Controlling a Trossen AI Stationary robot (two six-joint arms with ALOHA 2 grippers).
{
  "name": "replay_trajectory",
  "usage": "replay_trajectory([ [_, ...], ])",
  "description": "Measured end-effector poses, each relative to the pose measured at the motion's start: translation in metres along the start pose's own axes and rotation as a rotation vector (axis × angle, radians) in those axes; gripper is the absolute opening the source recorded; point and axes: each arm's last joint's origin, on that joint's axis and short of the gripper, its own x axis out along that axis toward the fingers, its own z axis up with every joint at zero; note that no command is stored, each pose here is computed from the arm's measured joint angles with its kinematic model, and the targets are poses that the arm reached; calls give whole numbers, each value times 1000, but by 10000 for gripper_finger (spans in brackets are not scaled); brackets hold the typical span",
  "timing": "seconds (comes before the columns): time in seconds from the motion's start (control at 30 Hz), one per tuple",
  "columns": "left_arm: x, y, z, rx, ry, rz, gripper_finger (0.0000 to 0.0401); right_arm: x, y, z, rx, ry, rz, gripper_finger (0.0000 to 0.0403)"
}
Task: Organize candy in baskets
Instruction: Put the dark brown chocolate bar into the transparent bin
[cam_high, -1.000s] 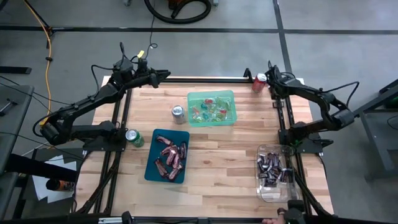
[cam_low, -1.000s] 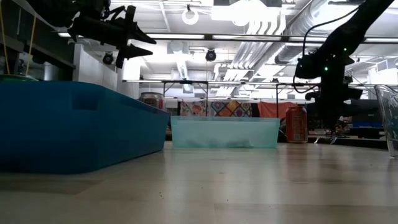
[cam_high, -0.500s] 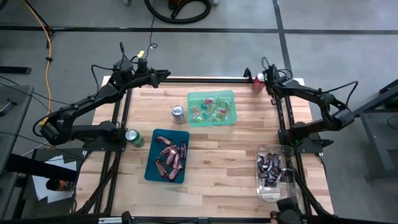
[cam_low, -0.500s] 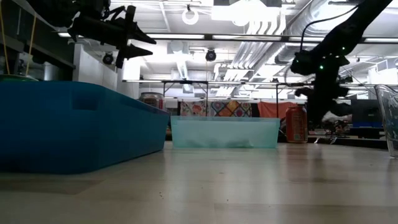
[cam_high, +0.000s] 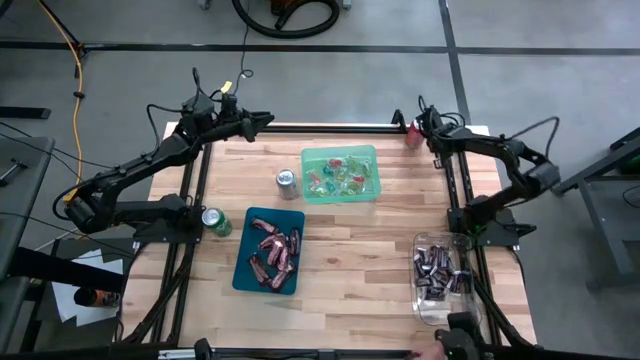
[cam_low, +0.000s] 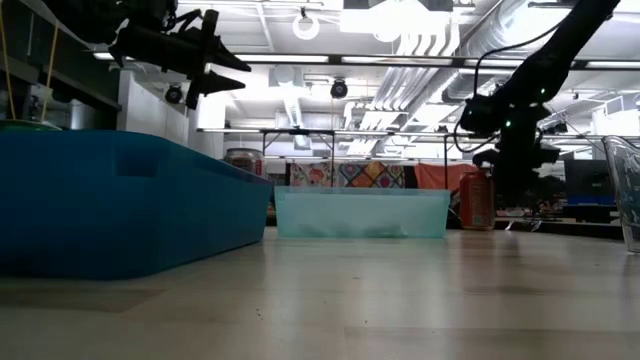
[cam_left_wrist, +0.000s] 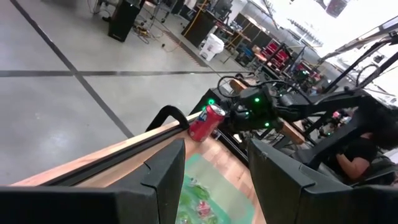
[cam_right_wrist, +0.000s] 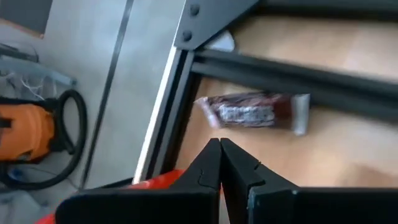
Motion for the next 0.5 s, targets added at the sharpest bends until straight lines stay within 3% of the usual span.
replay_trajectory([
  [0.23, 0, 0, 0, 26, 1, 1, 163, 20, 1, -3, 125, -56, -20, 0],
  [0.5, 0, 0, -1, 36, 5, 4, 163, 22, 13, 0, 75, -142, -135, 0],
])
